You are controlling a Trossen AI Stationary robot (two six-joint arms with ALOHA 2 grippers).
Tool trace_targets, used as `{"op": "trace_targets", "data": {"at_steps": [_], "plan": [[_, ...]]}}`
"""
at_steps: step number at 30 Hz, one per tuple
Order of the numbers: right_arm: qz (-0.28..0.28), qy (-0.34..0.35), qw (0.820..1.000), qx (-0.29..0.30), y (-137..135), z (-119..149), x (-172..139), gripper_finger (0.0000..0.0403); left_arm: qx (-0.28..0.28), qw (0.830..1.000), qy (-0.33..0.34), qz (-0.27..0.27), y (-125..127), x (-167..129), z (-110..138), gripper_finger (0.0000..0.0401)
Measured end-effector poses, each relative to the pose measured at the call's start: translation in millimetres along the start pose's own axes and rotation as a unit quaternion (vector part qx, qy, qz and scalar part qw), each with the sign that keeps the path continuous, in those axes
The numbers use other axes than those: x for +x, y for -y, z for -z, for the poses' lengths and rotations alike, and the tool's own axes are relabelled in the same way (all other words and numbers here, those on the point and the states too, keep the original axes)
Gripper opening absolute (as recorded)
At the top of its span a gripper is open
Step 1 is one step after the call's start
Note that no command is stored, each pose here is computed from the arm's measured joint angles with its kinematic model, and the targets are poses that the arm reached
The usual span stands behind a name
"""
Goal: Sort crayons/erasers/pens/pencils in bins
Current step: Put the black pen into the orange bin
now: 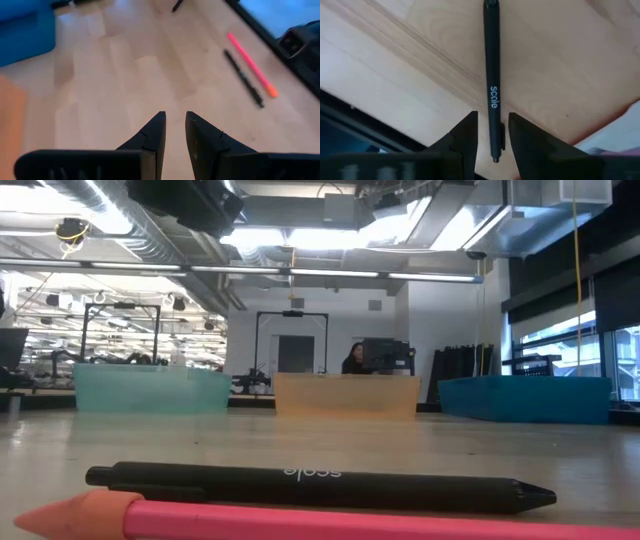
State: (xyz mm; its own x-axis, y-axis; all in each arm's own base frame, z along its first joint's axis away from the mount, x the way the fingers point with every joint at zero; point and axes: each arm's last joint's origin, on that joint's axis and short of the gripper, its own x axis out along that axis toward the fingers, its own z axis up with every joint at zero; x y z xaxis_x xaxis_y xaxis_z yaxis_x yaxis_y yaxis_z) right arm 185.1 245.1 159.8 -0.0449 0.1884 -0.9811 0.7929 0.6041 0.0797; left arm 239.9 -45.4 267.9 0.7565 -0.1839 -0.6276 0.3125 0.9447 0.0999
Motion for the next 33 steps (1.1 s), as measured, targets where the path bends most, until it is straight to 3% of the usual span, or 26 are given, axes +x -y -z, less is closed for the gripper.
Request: {"op": "trace_targets", "data": {"at_steps": [33], "plan": [[0.034,0.008,0.999,-0.006,-3.7,1.6,29.6,0.0113,0.004,1.0,0.014,0.012,0.4,-0.1,-2.4,0.0065]]}}
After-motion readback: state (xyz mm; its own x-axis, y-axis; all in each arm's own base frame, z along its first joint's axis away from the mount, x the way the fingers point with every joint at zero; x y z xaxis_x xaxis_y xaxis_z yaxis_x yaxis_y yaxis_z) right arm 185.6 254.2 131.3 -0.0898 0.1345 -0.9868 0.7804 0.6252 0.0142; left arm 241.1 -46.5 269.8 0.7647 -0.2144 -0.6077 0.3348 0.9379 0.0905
